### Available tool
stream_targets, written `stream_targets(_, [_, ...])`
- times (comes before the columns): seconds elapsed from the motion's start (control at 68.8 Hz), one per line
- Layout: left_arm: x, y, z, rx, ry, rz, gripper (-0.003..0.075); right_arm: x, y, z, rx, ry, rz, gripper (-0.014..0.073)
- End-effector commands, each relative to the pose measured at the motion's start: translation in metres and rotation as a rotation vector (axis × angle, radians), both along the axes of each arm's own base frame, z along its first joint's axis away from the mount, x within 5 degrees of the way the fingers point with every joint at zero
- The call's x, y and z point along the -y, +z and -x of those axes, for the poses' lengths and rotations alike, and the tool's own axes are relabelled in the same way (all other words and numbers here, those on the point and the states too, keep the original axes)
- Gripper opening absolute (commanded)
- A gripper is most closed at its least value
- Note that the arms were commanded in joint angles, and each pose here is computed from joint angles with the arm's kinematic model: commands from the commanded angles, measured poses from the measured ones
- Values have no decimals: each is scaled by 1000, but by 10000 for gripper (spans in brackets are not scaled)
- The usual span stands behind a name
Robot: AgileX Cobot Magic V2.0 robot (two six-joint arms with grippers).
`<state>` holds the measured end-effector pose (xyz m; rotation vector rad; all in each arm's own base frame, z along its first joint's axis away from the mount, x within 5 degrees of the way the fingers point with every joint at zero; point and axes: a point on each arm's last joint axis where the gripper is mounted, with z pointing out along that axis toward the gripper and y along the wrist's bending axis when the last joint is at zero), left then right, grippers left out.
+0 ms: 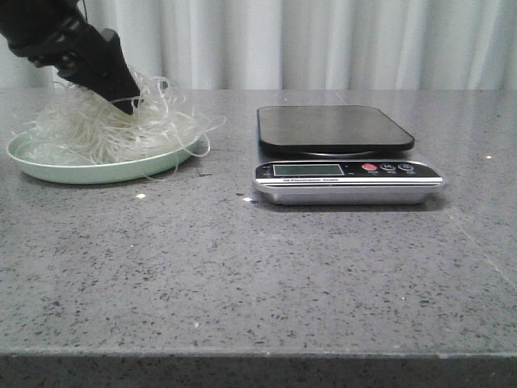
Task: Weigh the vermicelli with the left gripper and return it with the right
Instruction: 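Lower the left gripper into the vermicelli pile and close on it, then lift the vermicelli with the left gripper and carry it over the scale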
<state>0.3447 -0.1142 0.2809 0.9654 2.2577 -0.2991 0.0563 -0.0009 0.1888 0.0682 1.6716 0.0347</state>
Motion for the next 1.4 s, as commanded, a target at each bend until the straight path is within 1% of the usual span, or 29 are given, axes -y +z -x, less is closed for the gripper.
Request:
stream_targets(0.0, [4,18,0,59,7,36,504,0,11,1,110,-8,7,151])
stream_targets(0.044, [4,18,0,55,5,38,486,0,12,1,111,-8,7,151])
stream_targets(0.058, [4,18,0,51,4,37,458,0,12,1,111,-8,7,151])
stream_targets(0.116, [4,17,1,46,1,37,395,0,12,1,111,-8,7,151])
stream_targets(0.131, [4,17,1,46,1,37,395,0,12,1,111,-8,7,151])
stream_targets(0.145, [4,17,1,42,-1,36,358,0,12,1,111,-8,7,151])
stream_targets(0.16, [4,17,1,42,-1,36,349,0,12,1,111,-8,7,151])
stream_targets(0.175, [4,17,1,40,-2,36,320,0,12,1,111,-8,7,151])
stream_targets(0.189, [4,17,1,40,-2,36,320,0,12,1,111,-8,7,151])
stream_targets(0.204, [4,17,1,38,-3,36,281,0,12,1,111,-8,7,151])
stream_targets(0.218, [4,17,1,38,-3,36,281,0,12,1,111,-8,7,151])
stream_targets(0.233, [4,17,2,37,-4,36,241,0,12,1,111,-8,7,151])
stream_targets(0.247, [4,17,2,37,-4,36,241,0,12,1,111,-8,7,151])
stream_targets(0.262, [4,17,2,36,-4,36,201,0,12,1,111,-8,7,151])
stream_targets(0.276, [4,17,2,36,-4,36,201,0,12,1,111,-8,7,151])
stream_targets(0.291, [4,17,2,35,-5,35,162,0,12,1,111,-8,7,151])
stream_targets(0.305, [4,17,2,35,-5,35,162,0,12,1,111,-8,7,151])
stream_targets(0.32, [4,17,2,35,-5,35,134,0,12,1,112,-8,7,151])
stream_targets(0.334, [4,17,2,35,-5,35,127,0,12,1,112,-8,7,151])
stream_targets(0.378, [4,17,2,35,-5,35,144,0,12,1,113,-8,7,151])
stream_targets(0.538, [3,21,3,46,-3,38,146,0,12,1,115,-8,7,151])
stream_targets(0.654, [3,35,6,88,-3,49,145,0,12,1,116,-8,7,151])
stream_targets(0.8, [1,64,11,170,-5,69,145,0,12,1,116,-8,7,151])
stream_targets(0.916, [0,94,17,256,-5,102,145,0,12,1,116,-8,7,151])
stream_targets(1.003, [1,120,23,323,-3,150,145,0,12,1,116,-8,7,151])
stream_targets(1.091, [3,145,28,374,-2,230,145,0,12,1,116,-8,7,151])
stream_targets(1.193, [16,169,36,419,-40,313,145,0,12,1,116,-8,7,151])
stream_targets(1.294, [35,182,46,456,-98,343,145,0,12,1,116,-8,7,151])
stream_targets(1.382, [54,186,55,479,-143,370,145,0,12,1,116,-8,6,151])
